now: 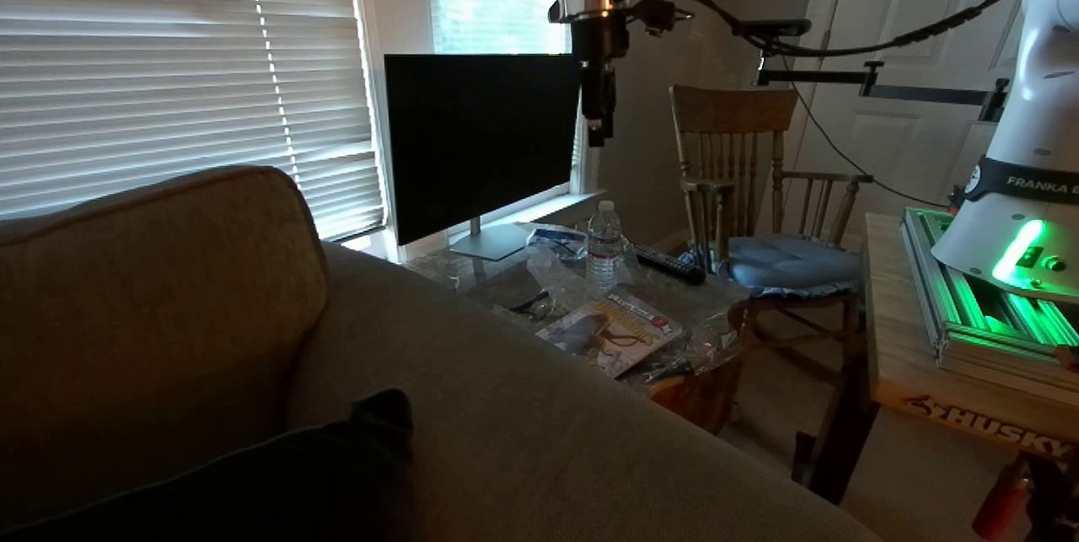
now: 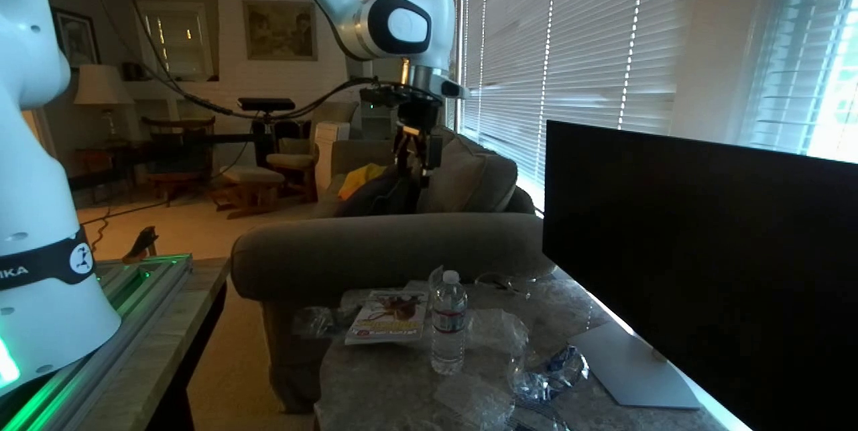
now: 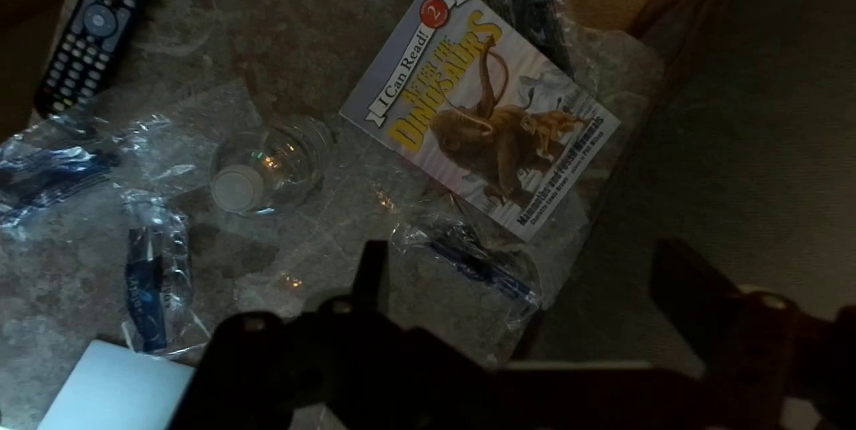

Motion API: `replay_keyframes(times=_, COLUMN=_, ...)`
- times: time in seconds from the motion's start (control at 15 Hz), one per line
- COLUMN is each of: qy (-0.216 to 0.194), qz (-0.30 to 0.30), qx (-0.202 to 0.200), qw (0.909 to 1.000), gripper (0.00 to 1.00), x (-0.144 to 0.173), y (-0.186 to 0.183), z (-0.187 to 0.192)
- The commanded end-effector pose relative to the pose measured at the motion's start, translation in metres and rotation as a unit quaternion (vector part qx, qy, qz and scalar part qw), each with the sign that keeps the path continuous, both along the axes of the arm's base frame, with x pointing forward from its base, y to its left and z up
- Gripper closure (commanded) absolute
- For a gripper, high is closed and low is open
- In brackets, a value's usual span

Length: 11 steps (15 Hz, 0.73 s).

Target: Move the magazine to the table

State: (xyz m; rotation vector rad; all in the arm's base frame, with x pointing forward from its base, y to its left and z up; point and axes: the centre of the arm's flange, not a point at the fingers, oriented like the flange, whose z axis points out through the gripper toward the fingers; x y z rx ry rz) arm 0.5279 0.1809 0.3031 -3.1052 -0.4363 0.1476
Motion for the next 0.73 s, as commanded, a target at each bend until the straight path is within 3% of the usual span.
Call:
replay_keyframes(times=0.0, qy=-0.002, qz=-0.005, qx=-0.002, qw=1.0000, gripper=0.00, x=-0.004, y=0.001, z=0.007)
replay_keyframes(times=0.67, qy=-0.004, qz=-0.009, qx=-0.007, qw=0.9999, gripper=0.00, x=-0.014, y=-0.002, z=0.018)
